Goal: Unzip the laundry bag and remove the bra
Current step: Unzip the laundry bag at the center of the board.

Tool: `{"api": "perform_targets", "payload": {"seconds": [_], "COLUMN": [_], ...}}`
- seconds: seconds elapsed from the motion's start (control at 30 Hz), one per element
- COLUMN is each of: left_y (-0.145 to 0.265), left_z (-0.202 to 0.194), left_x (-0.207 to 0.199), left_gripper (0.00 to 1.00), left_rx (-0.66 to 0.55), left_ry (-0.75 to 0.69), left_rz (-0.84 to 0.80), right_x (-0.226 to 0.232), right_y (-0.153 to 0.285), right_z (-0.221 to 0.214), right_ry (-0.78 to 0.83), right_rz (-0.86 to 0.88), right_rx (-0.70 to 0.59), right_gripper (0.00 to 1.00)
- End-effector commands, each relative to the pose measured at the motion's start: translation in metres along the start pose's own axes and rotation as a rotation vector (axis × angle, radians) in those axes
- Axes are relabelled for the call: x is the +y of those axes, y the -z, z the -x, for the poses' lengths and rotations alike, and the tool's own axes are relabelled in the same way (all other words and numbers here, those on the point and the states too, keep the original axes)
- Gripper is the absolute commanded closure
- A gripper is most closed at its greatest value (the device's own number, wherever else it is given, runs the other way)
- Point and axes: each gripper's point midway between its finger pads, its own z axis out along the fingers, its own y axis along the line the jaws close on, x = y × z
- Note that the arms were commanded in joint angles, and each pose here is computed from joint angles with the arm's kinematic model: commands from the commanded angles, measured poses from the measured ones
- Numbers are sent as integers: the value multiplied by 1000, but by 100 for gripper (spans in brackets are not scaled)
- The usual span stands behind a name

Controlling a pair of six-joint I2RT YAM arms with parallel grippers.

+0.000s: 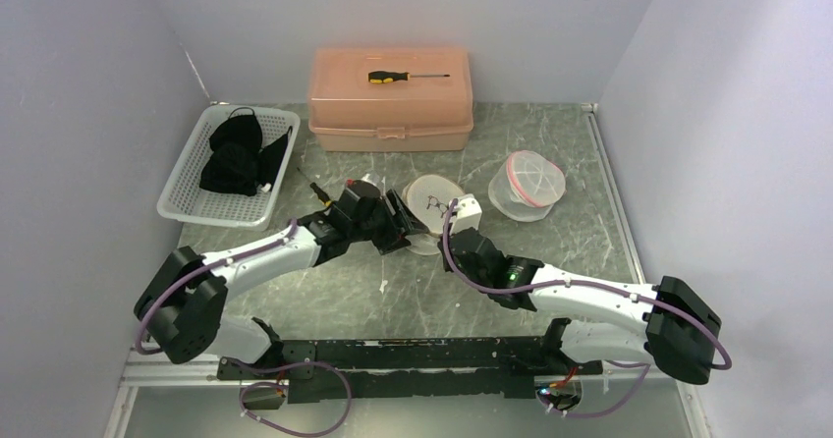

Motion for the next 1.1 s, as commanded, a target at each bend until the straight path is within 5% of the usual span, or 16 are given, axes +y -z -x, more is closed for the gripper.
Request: {"api": "perform_targets", "payload": {"seconds": [0.0, 0.37, 1.07], "left_y": [-5, -18, -10], "left_z": [11, 19, 31], "left_x": [-26, -26, -25], "left_gripper": [35, 41, 97], "left_rx": [-57, -85, -146], "left_ry": [7, 15, -111], "left_rz": [-68, -46, -30], "right_x": [14, 17, -7], "right_y": [1, 4, 17], "right_z": [26, 23, 3], "right_ry": [-45, -46, 43], "right_rz": [32, 68, 23], "right_rx": [-59, -59, -6], "right_gripper": [100, 100, 100]}}
